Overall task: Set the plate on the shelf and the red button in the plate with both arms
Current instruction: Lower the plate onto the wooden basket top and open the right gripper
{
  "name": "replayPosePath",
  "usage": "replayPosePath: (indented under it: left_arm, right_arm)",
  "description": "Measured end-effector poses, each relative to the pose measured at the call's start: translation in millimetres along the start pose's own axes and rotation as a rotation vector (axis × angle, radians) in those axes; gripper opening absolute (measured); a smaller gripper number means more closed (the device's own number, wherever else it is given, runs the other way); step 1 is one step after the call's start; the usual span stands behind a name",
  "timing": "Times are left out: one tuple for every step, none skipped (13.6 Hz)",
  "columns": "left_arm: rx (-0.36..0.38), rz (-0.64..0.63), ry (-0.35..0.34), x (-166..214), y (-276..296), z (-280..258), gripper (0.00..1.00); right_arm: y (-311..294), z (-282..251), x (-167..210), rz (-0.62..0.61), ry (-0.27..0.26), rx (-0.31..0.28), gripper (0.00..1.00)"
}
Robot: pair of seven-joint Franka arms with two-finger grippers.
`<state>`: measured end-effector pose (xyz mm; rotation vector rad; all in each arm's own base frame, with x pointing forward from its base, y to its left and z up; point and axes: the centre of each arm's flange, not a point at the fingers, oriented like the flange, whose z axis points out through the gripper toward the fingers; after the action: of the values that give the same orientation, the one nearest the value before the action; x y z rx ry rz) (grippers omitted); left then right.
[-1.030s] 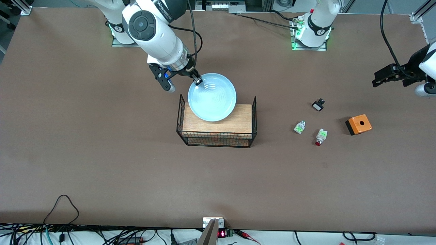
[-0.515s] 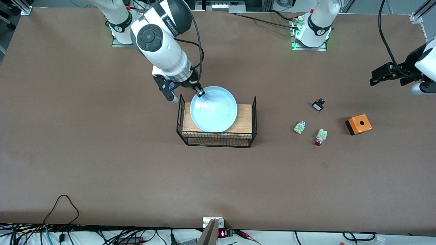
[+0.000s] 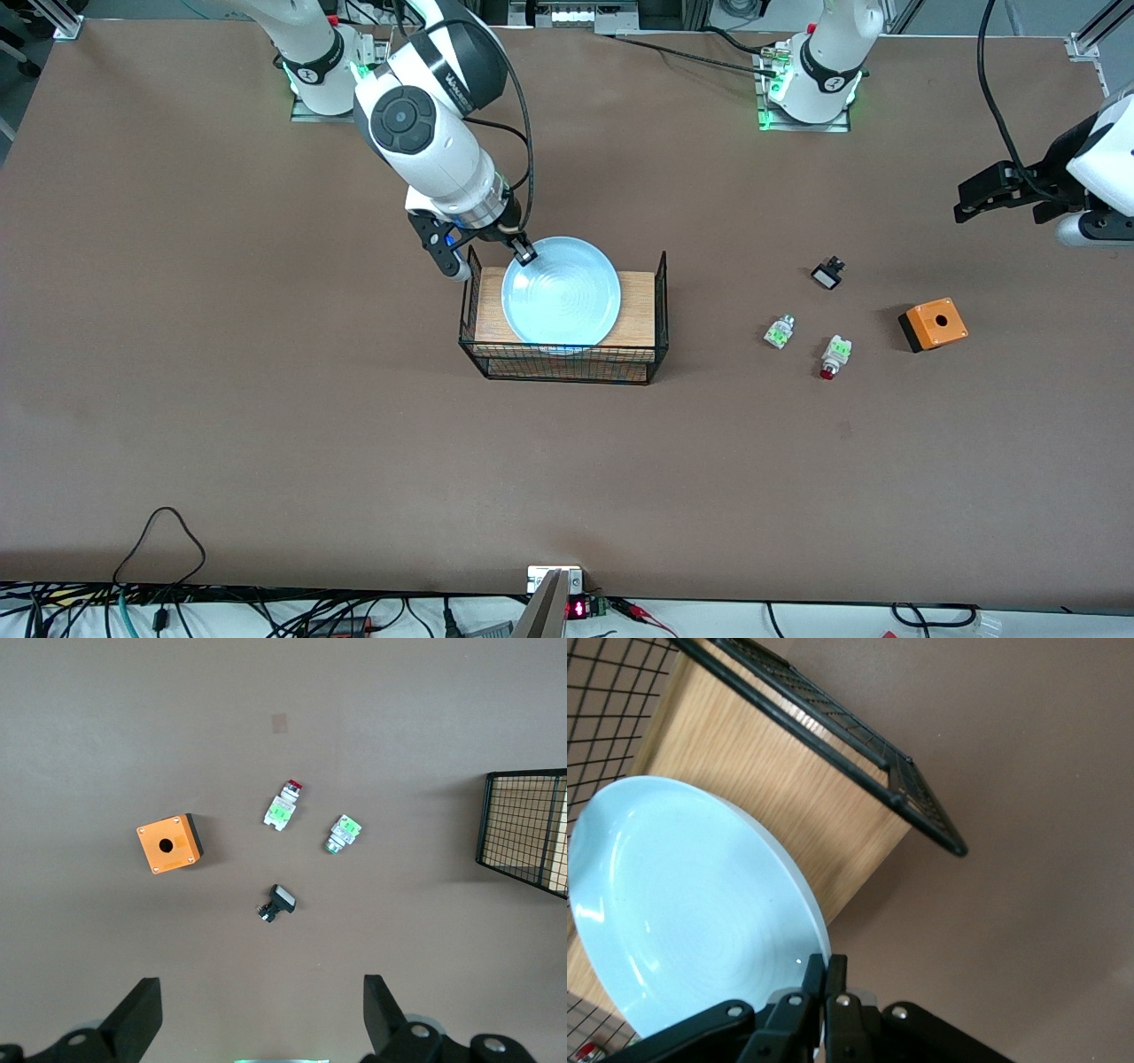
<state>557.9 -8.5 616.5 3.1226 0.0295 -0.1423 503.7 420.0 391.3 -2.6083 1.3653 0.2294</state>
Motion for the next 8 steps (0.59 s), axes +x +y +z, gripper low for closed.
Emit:
replayPosePath:
  left_arm:
    - [0.000, -0.007, 0.000, 0.2, -3.7, 0.0, 1.00]
    - [-0.001, -0.012, 0.001, 0.3, -6.5, -0.1, 1.00]
    - [-0.001, -0.014, 0.003, 0.7, -7.9, -0.2, 1.00]
    - [-0.001, -0.015, 0.005, 1.4, -8.2, 0.1, 1.00]
    - [-0.001, -0.015, 0.006, 1.9, -8.2, 0.4, 1.00]
    - [-0.001, -0.015, 0.006, 2.2, -8.2, 0.8, 1.00]
    - [-0.001, -0.015, 0.004, 2.4, -8.2, 1.7, 1.00]
    - [-0.001, -0.015, -0.004, 3.0, -8.4, 4.5, 1.00]
  right_arm:
    - [0.7, 4.0, 1.0, -0.001, 0.002, -0.005, 0.04]
    - [1.0, 6.9, 1.8, -0.001, 0.004, -0.008, 0.04]
    - [1.1, 8.5, 2.5, -0.001, 0.005, -0.010, 0.04]
    - [1.2, 9.3, 2.8, -0.001, 0.005, -0.011, 0.04]
    - [1.2, 10.0, 3.2, 0.000, 0.005, -0.011, 0.04]
    - [0.5, 10.2, 5.7, 0.004, 0.007, -0.007, 0.11]
    - [-1.0, 9.5, 12.0, 0.013, 0.012, 0.002, 0.19]
    - [-2.4, 7.6, 20.3, 0.024, 0.018, 0.011, 0.30]
